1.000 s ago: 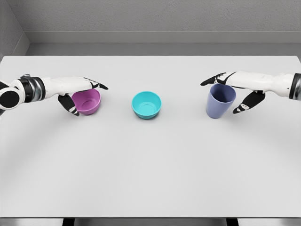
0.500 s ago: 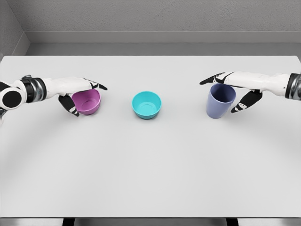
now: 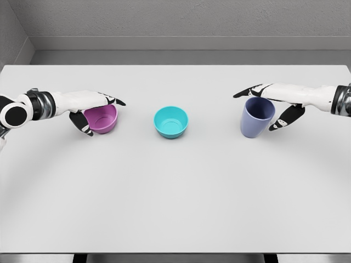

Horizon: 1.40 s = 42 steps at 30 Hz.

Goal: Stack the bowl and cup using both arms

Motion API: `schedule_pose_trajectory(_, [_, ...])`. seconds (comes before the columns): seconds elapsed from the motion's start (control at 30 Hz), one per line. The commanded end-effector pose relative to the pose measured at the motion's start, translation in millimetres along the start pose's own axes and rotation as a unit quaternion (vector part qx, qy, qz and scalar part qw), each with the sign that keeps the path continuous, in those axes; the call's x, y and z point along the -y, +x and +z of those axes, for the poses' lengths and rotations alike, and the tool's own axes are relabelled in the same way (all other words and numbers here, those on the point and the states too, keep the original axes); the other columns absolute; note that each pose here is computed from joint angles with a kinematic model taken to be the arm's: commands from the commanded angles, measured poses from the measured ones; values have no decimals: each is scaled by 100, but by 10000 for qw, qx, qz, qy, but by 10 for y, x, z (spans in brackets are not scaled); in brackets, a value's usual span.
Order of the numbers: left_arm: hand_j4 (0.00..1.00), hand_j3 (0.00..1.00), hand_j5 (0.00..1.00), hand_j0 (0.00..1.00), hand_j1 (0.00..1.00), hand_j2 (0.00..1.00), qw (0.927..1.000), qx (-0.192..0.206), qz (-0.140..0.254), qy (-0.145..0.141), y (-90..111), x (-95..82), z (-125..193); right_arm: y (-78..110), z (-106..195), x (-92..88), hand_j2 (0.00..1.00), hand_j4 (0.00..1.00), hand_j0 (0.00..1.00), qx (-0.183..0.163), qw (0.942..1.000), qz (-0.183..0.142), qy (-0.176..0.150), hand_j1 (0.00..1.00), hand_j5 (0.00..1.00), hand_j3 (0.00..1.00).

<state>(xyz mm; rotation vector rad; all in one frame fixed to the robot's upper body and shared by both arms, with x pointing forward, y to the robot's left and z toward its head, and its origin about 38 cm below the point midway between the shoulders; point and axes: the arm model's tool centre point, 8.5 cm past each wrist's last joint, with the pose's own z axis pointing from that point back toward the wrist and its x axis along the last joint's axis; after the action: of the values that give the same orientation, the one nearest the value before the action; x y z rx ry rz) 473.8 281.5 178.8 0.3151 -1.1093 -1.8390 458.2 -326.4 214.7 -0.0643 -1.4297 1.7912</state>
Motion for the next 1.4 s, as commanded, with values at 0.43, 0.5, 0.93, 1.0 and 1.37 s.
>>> schedule_pose_trajectory(0.43, [94,94,94,94,94,94,10000,-43,-23,-21,-12,18,-6,-20,-53,-9,100,100,100,6,10000,-75,-32,100,100,100])
schedule_pose_trajectory(0.5, [87,87,87,87,87,87,10000,-44,-17,-19,-13,21,-5,-23,-61,-33,100,100,100,5,10000,-85,5,100,100,100])
schedule_pose_trajectory(0.93, [84,84,84,84,84,84,10000,-27,-40,49,1,-27,18,-54,-62,-57,100,100,100,-36,9999,-118,27,100,100,100])
schedule_pose_trajectory(1.0, [83,83,83,83,83,83,9999,-20,-51,97,7,-65,36,-68,-60,-59,100,100,100,-57,9999,-130,24,100,100,100])
schedule_pose_trajectory(1.37, [83,83,83,83,83,83,9995,133,-208,198,141,-170,44,-91,-86,-87,100,100,100,-77,9998,-162,50,100,100,100])
